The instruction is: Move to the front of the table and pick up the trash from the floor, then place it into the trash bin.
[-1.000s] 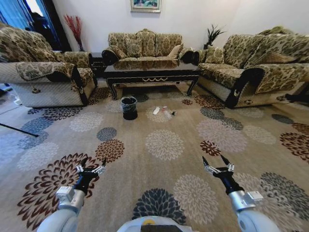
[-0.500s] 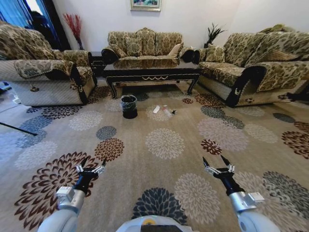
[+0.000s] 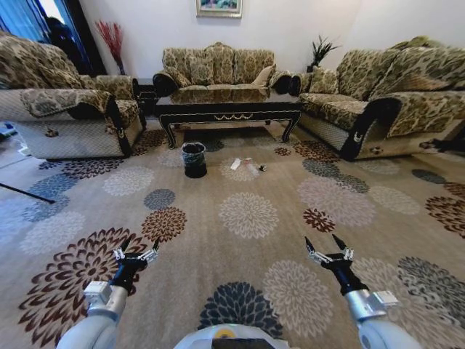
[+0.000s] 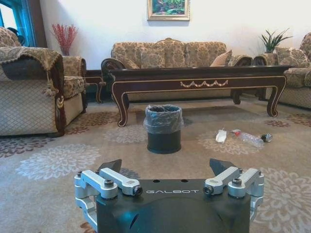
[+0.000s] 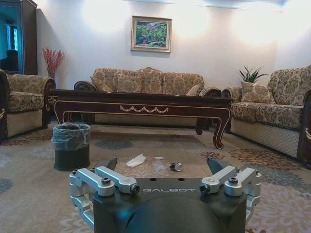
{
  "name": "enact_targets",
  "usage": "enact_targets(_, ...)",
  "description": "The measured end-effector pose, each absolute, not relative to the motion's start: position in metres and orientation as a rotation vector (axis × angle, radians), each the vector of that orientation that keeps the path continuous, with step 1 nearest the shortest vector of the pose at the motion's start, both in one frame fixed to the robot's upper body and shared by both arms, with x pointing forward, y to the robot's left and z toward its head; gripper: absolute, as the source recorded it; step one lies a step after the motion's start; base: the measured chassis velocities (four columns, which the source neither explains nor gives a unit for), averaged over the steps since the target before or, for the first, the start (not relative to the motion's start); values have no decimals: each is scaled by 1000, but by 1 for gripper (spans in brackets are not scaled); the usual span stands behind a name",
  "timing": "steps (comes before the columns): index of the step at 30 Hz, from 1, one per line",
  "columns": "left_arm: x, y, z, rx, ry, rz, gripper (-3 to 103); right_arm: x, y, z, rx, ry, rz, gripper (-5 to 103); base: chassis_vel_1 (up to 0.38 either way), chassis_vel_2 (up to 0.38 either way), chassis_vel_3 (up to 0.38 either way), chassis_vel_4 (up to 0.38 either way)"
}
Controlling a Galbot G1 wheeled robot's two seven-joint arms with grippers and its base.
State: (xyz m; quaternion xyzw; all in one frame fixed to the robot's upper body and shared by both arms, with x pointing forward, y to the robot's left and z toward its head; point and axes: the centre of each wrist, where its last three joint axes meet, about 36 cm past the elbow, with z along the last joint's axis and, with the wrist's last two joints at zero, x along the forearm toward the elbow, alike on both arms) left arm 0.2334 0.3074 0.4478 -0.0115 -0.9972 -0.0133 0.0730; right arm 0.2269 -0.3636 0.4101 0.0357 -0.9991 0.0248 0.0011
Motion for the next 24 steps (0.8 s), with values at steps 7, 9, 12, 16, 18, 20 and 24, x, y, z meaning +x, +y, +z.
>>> enact_targets(7, 234, 309, 442, 3, -3091, 8, 100, 227, -364, 410, 131, -3139, 79, 100, 0, 0, 0, 0)
enact_targets(9, 234, 309, 442, 5, -3096, 21, 100, 226, -364, 409, 137, -3140, 79, 100, 0, 0, 0, 0)
enact_targets(12, 234, 310, 440, 13, -3101, 21, 100, 227, -365, 407, 142, -3143, 81, 100, 0, 0, 0, 0)
enact_targets(16, 235, 311, 438, 17, -3099, 17, 100, 228, -365, 406, 152, -3147, 84, 100, -10, 11, 14, -10)
enact_targets(18, 234, 311, 436, 25, -3096, 19, 100, 228, -364, 405, 163, -3149, 92, 100, -42, 60, 58, -57)
enact_targets(20, 234, 311, 435, 26, -3095, 20, 100, 228, -364, 405, 164, -3149, 92, 100, -67, 71, 61, -76)
enact_targets(24, 235, 311, 434, 31, -3094, 24, 100, 229, -365, 404, 167, -3147, 97, 100, -133, 117, 139, -132)
